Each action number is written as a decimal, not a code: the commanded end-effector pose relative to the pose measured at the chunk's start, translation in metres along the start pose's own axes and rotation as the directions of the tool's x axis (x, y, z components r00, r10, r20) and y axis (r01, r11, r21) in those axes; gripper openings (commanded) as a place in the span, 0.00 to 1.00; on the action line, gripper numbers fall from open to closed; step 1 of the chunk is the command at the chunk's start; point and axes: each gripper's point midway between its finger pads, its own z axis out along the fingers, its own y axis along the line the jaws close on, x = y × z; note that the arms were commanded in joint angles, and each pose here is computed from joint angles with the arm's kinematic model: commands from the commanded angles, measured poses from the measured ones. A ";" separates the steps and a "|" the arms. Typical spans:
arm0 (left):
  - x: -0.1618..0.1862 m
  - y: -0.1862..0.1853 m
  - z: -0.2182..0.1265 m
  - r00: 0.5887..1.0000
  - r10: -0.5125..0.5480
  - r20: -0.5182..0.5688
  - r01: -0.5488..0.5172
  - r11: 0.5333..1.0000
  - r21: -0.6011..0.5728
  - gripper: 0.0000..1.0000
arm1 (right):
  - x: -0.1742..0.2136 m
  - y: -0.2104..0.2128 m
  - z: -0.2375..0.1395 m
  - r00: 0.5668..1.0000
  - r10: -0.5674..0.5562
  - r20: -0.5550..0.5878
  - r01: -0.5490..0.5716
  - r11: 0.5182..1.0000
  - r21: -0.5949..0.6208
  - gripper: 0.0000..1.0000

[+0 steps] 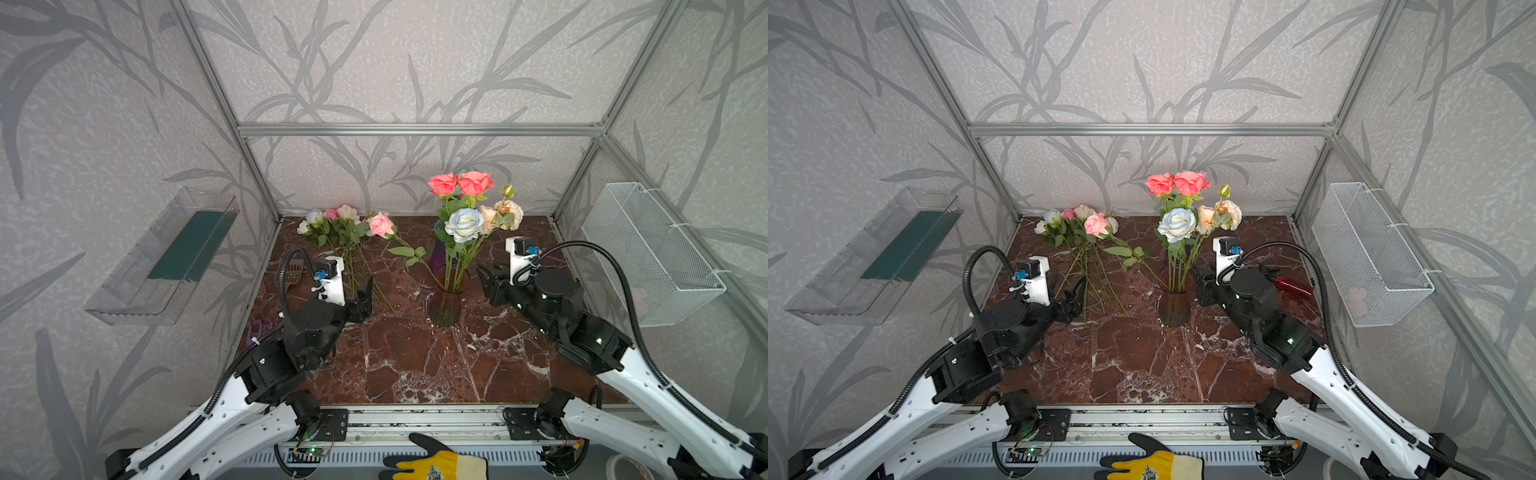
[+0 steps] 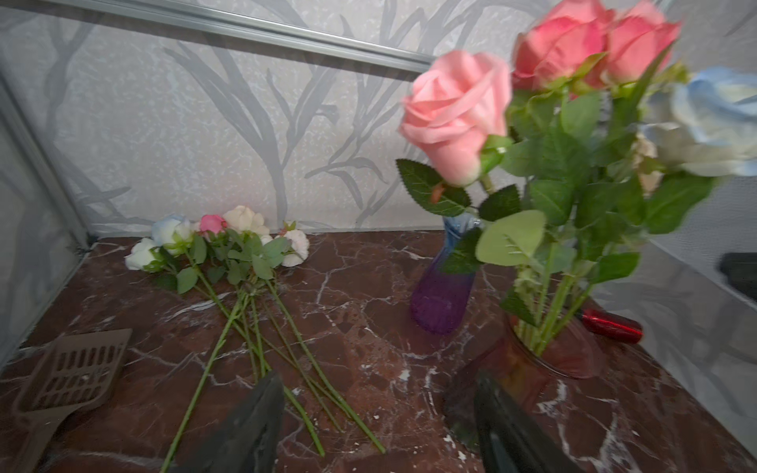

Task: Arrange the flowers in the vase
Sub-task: 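Lower the white rose stem into the pink glass vase with right gripper, then open right gripper and draw back while left gripper reaches down to the stems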

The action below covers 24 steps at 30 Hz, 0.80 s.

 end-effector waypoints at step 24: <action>0.133 0.167 0.206 0.652 -0.475 -0.591 0.187 0.856 -0.483 0.31 | 0.078 -0.042 -0.042 0.987 0.142 -0.077 -0.137 0.989 0.057 0.45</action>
